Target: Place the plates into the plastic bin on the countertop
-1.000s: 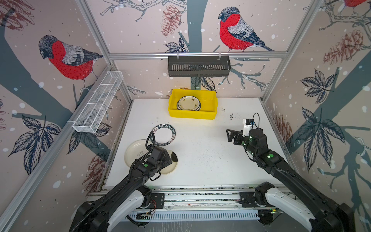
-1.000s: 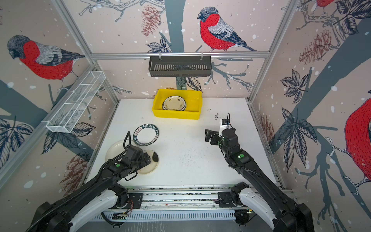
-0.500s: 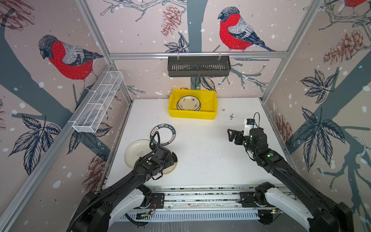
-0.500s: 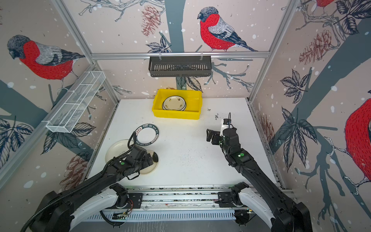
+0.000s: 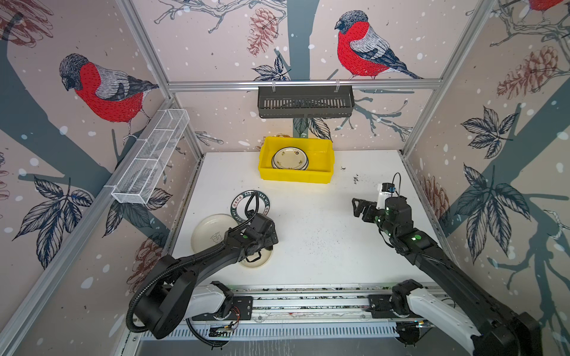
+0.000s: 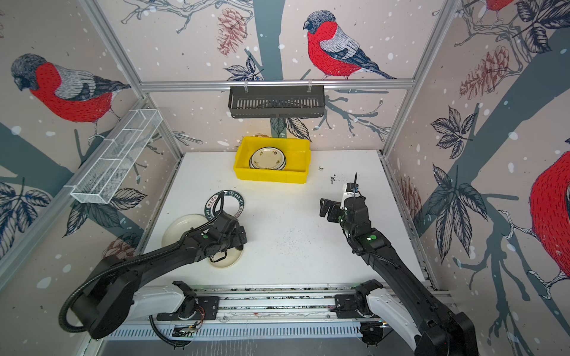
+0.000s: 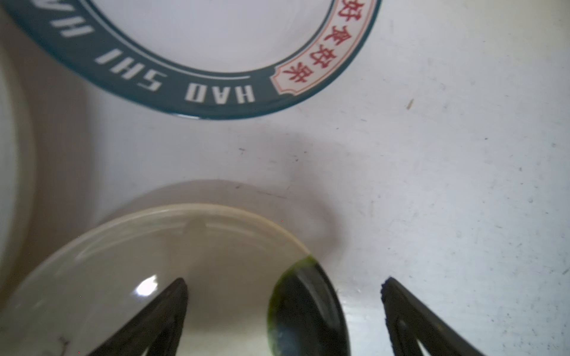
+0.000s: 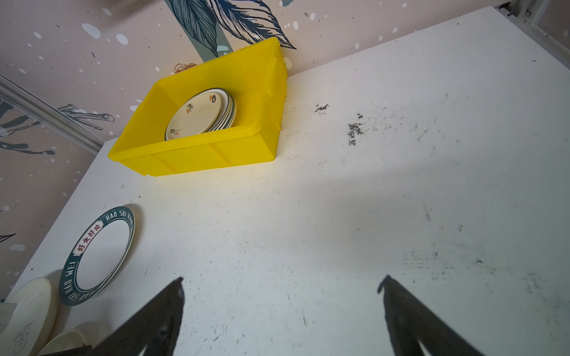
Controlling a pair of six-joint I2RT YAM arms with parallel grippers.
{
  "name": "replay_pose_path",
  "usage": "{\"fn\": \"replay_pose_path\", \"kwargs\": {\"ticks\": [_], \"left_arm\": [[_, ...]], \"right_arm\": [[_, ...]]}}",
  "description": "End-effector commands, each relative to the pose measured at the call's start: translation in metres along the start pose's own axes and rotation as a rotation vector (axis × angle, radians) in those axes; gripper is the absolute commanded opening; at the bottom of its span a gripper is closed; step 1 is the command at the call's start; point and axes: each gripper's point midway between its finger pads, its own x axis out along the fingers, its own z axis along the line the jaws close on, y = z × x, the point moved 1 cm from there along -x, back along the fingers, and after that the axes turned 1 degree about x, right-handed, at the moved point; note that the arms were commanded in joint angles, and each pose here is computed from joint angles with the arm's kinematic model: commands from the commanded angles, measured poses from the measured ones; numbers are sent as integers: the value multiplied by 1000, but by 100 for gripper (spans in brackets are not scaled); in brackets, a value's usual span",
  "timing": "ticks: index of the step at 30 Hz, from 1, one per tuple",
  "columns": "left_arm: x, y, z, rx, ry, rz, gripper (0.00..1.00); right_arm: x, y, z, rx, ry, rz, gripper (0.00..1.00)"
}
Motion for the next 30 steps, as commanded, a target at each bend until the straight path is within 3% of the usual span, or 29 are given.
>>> {"fn": "replay_pose_path", "kwargs": {"ticks": [1, 20, 25, 30], "left_arm": [[5, -2, -25, 15, 91, 15, 97], [17, -25, -117, 192, 318, -15, 97], [-4, -37, -99, 157, 241, -72, 97], [-29, -37, -52, 93, 81, -110, 95]], "right_arm": [[-1, -2, -2, 15, 6, -10, 100], [-7, -4, -27, 50, 125, -43, 100], [-7, -5, -17, 44, 69, -36, 100], [-9, -7, 15, 4, -115, -27, 100]]}}
